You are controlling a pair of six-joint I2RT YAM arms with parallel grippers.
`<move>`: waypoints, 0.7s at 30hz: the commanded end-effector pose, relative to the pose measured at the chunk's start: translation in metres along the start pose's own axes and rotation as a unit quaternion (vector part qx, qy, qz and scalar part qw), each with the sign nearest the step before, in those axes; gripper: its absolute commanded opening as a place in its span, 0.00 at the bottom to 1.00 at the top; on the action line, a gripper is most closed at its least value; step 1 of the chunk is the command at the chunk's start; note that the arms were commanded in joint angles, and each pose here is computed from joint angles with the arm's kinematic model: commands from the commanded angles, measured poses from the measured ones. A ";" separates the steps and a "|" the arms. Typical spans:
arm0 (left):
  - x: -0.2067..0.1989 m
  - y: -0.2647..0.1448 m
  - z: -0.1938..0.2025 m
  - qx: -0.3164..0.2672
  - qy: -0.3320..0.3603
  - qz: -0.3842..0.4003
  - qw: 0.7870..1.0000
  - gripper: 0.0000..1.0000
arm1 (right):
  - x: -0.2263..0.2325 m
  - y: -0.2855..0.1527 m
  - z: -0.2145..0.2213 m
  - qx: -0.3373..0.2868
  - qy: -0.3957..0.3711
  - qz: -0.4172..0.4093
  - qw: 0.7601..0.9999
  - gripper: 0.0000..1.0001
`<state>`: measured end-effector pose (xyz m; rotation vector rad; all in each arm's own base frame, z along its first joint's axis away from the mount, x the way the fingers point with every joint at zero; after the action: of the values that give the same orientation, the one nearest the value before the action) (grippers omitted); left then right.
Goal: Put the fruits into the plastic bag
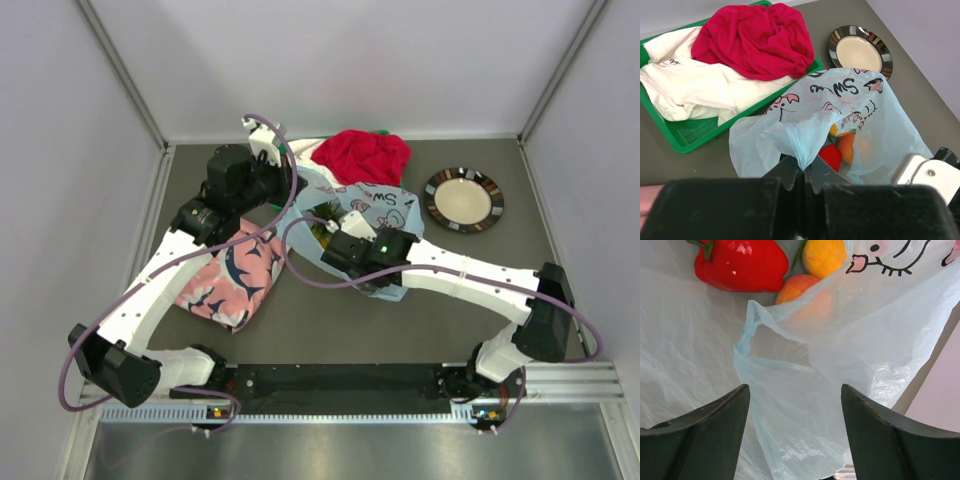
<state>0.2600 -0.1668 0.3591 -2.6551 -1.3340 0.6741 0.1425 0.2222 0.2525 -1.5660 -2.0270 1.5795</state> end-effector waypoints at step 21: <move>0.001 -0.001 -0.009 -0.028 0.014 -0.010 0.999 0.00 | -0.032 -0.022 0.006 -0.048 0.078 0.050 0.994 0.00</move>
<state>0.2610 -0.1657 0.3590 -2.6441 -1.3600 0.6665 0.1339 0.2026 0.2438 -1.6524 -1.9140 1.6946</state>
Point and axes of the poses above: each gripper's point midway between its finger pads, its own y axis out along the fingers, its own x axis along the line the jaws close on, z = x × y, the point moved 10 cm from there along -y, back along the fingers, and after that the axes turned 3 degrees about -y, right-handed, at the moved point
